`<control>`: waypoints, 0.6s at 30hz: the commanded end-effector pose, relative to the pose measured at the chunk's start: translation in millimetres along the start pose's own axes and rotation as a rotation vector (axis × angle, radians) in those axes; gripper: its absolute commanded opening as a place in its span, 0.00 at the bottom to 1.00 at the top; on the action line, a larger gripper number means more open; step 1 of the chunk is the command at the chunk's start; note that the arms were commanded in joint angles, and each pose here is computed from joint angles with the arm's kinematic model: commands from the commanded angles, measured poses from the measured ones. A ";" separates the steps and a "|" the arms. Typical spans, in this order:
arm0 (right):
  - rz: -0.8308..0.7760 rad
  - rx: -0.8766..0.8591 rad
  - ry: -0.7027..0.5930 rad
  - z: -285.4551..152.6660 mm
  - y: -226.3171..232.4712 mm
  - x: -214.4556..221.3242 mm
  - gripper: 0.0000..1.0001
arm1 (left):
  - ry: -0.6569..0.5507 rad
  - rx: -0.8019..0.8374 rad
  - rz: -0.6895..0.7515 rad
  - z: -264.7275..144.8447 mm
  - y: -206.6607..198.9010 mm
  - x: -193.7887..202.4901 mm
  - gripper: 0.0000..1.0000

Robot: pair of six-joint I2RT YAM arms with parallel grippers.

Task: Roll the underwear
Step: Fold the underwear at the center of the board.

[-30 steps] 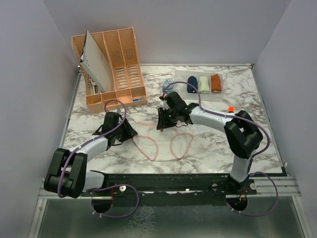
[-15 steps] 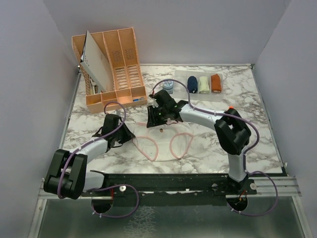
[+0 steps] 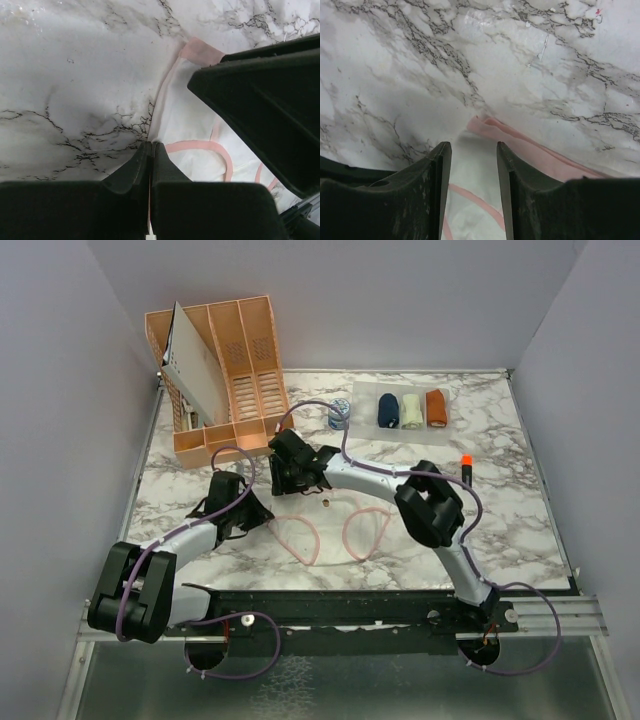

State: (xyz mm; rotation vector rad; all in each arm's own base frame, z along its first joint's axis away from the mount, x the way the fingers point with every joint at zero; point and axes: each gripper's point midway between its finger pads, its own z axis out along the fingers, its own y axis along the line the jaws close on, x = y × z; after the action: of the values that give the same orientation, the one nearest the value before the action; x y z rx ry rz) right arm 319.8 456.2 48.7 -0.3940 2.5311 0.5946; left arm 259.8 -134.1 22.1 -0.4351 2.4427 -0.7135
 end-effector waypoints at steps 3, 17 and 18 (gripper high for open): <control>0.005 0.124 -0.014 17.0 -10.8 1.6 0.46 | 0.110 -0.055 -0.008 -1.7 22.2 33.1 0.00; -0.052 0.205 0.017 45.6 -15.1 23.6 0.38 | 0.096 -0.076 -0.003 -3.1 23.9 28.8 0.00; -0.058 0.215 0.020 47.3 -17.5 26.6 0.37 | 0.094 -0.078 -0.004 -3.5 24.2 28.5 0.00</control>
State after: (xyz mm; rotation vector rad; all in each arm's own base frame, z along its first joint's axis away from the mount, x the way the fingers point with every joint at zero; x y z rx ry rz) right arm 333.9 477.4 29.3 -0.3702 2.5096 0.4634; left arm 258.7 -136.7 22.1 -0.4256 2.4427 -0.7349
